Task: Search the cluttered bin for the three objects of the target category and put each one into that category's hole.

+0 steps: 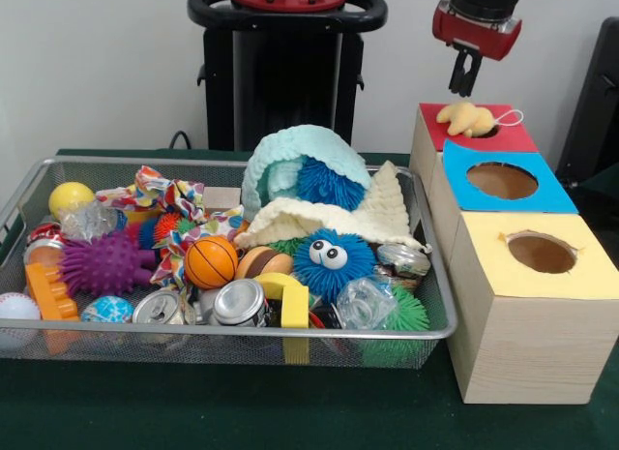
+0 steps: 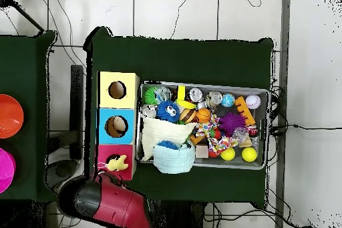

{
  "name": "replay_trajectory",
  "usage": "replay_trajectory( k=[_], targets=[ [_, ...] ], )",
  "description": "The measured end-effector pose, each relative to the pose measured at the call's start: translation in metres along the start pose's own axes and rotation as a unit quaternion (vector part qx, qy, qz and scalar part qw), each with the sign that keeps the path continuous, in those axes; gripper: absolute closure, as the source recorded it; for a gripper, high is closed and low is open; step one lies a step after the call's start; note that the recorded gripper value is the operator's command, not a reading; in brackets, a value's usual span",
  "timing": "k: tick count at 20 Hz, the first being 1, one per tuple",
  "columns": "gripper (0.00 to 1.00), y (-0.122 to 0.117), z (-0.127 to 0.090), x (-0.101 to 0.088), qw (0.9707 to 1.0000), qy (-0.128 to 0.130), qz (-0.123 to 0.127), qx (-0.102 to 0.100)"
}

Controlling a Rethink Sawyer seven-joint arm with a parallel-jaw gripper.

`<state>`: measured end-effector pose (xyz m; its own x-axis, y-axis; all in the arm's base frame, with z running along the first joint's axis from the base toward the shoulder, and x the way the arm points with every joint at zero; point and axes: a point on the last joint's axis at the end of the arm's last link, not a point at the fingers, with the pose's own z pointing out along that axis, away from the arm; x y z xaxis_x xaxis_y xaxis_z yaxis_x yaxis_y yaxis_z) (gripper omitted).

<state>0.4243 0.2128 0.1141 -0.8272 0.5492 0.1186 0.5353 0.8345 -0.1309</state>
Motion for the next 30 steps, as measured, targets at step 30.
replay_trajectory(
  k=[30],
  targets=[
    [1.0, 0.008, -0.01, -0.012, 0.9999, 0.014, 0.003, -0.006]
  ],
)
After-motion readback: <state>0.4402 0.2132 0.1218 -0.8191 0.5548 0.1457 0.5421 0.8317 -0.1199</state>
